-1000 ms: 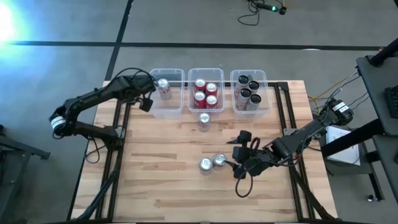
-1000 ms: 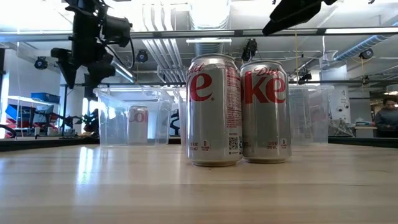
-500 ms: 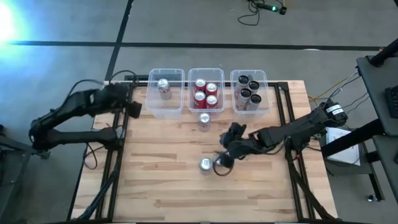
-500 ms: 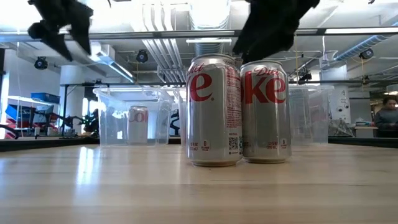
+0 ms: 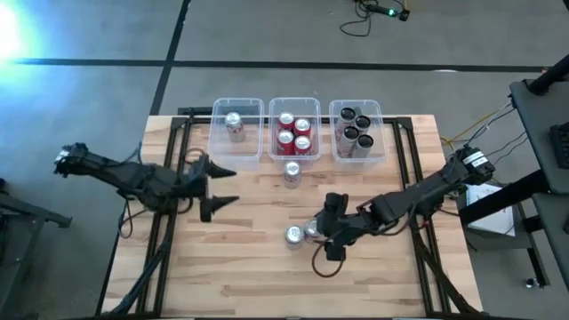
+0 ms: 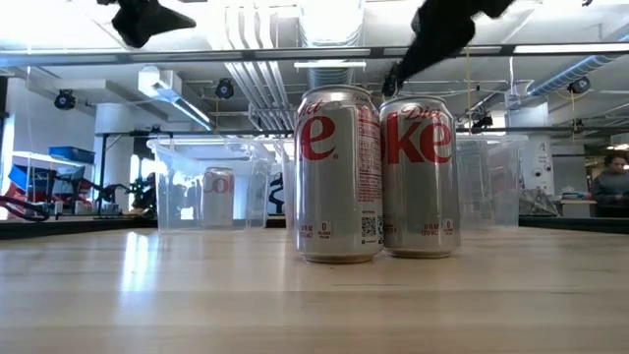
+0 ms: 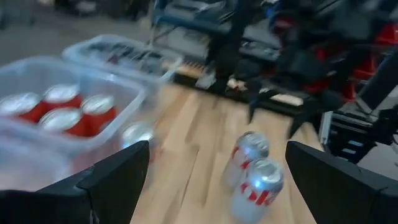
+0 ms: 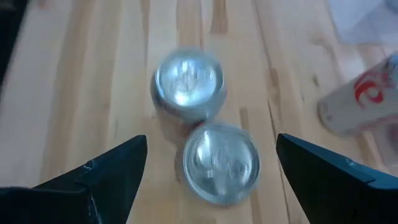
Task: Sort soda cans
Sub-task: Put the bottom right red-silver soda can into the left transparent bin
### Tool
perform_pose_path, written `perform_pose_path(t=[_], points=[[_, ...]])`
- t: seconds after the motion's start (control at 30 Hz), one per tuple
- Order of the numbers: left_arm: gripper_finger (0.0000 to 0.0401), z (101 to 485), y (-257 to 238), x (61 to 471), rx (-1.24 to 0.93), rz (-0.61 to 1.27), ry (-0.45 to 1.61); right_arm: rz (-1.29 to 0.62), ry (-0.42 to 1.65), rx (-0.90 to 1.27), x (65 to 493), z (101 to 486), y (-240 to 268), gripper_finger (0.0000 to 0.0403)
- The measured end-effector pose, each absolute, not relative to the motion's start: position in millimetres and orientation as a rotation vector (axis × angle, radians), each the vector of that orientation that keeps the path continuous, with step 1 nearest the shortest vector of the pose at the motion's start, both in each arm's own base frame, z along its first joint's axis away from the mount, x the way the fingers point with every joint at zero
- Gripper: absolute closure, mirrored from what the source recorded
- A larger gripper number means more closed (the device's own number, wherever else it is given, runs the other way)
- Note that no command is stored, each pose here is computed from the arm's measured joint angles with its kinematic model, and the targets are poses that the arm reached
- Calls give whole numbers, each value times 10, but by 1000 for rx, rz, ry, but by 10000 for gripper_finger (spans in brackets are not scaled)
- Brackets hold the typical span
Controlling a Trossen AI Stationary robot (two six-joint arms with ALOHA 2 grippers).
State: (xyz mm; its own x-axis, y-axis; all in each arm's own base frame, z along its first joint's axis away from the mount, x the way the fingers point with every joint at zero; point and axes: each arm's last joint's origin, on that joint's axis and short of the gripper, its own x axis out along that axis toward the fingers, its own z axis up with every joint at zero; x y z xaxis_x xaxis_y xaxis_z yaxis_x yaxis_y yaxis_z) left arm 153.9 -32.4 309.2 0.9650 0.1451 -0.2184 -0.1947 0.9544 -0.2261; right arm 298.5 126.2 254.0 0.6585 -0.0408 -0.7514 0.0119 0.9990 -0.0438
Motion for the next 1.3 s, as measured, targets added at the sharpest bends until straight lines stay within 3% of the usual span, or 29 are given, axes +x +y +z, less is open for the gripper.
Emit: perform_pose_path(t=[0.6, 0.83, 1.03, 1.3], points=[[39, 2483, -706, 2103, -150, 173, 183, -45, 1067, -57, 3231, 1950, 1166, 51], [39, 2395, -788, 2284, -121, 167, 220, -25, 1104, -51, 3262, 1852, 1162, 86], [39, 2331, -870, 2451, -94, 166, 258, -2, 1100, -55, 3227, 1989, 1166, 102], [39, 2251, -1019, 2791, 3, 158, 311, 15, 1053, -115, 3044, 2682, 1107, 99]])
